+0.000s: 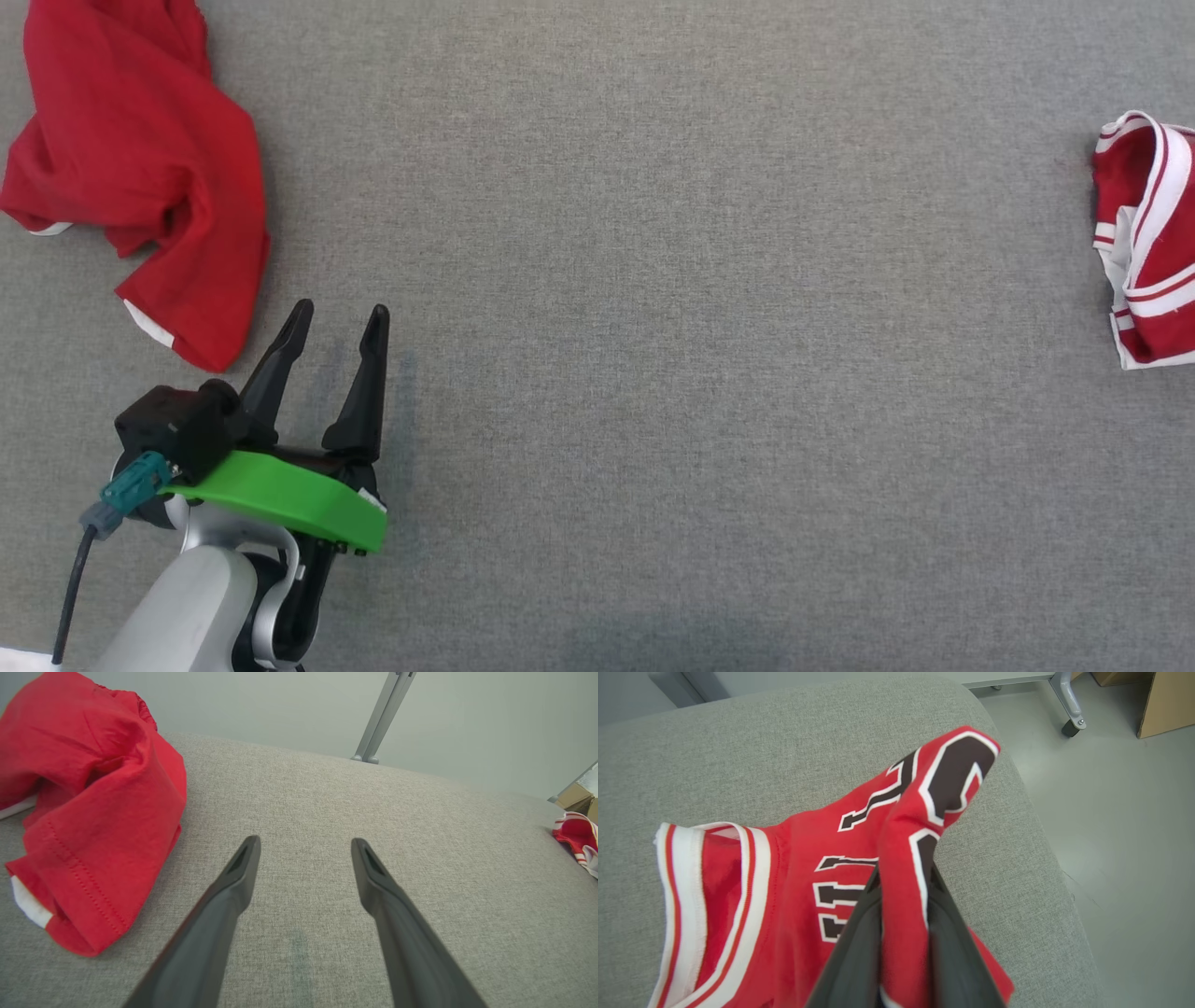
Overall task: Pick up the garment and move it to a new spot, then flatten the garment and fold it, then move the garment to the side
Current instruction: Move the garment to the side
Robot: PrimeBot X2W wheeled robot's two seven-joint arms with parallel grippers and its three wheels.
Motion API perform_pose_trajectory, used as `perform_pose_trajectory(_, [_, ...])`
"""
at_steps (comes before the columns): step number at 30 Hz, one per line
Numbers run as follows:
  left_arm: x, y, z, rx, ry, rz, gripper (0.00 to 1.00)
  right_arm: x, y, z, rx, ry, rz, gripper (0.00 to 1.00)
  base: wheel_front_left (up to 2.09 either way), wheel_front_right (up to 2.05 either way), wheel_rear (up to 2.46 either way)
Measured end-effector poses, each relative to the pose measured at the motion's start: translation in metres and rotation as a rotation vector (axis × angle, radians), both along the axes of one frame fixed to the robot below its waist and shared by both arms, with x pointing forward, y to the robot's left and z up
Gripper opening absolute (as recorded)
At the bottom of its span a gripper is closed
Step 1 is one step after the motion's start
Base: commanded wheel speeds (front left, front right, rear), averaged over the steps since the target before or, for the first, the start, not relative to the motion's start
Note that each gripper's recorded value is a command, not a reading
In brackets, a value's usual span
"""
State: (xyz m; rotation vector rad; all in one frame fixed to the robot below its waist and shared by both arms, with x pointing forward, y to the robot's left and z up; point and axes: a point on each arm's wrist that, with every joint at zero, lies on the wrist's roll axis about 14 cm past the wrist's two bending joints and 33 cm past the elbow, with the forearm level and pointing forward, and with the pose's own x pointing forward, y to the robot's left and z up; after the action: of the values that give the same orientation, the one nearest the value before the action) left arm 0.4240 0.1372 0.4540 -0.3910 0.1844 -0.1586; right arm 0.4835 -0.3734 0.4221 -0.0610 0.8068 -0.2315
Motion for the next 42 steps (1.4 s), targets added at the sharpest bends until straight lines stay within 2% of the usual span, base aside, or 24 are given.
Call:
perform_pose_trajectory(1, [0.000, 0.000, -0.002, -0.001, 0.005, 0.002, 1.00, 0.000, -0.002, -0.004, -0.019, 0.008, -0.001, 1.00, 0.00, 0.00, 0.00])
perform_pose_trajectory(7, [0.001, 0.004, -0.007, 0.000, 0.020, 0.018, 1.00, -0.014, -0.007, -0.019, -0.109, 0.083, 0.037, 1.00, 0.00, 0.00, 0.00])
perform_pose_trajectory(13, [0.003, 0.007, -0.003, -0.003, 0.004, 0.031, 1.00, -0.013, -0.025, 0.009, -0.214, 0.010, 0.055, 1.00, 0.00, 0.00, 0.00])
perform_pose_trajectory(14, [0.003, 0.006, 0.001, -0.005, -0.009, 0.034, 1.00, -0.004, -0.026, 0.030, -0.224, -0.075, 0.056, 1.00, 0.00, 0.00, 0.00])
perform_pose_trajectory(15, [0.003, 0.006, 0.001, -0.005, -0.009, 0.034, 1.00, -0.004, -0.026, 0.030, -0.224, -0.075, 0.056, 1.00, 0.00, 0.00, 0.00])
perform_pose_trajectory(17, [0.003, 0.007, 0.004, -0.010, -0.017, 0.040, 1.00, 0.010, -0.014, 0.053, -0.222, -0.177, 0.092, 1.00, 0.00, 0.00, 0.00])
perform_pose_trajectory(21, [0.001, 0.010, 0.010, -0.009, -0.034, 0.052, 1.00, 0.031, 0.032, 0.098, -0.165, -0.411, 0.192, 1.00, 0.00, 0.00, 0.00])
perform_pose_trajectory(25, [-0.005, 0.016, 0.013, 0.004, -0.042, 0.070, 1.00, 0.030, 0.083, 0.123, -0.113, -0.572, 0.308, 1.00, 0.00, 0.00, 0.00])
perform_pose_trajectory(31, [-0.022, 0.024, 0.014, 0.051, -0.046, 0.075, 1.00, -0.004, 0.129, 0.124, -0.032, -0.686, 0.384, 1.00, 0.00, 0.00, 0.00])
perform_pose_trajectory(39, [-0.043, 0.027, 0.013, 0.108, -0.047, 0.063, 1.00, -0.067, 0.171, 0.096, 0.100, -0.741, 0.367, 1.00, 0.00, 0.00, 0.00])
perform_pose_trajectory(42, [-0.049, 0.023, 0.012, 0.110, -0.046, 0.056, 1.00, -0.092, 0.175, 0.083, 0.103, -0.741, 0.359, 1.00, 0.00, 0.00, 0.00])
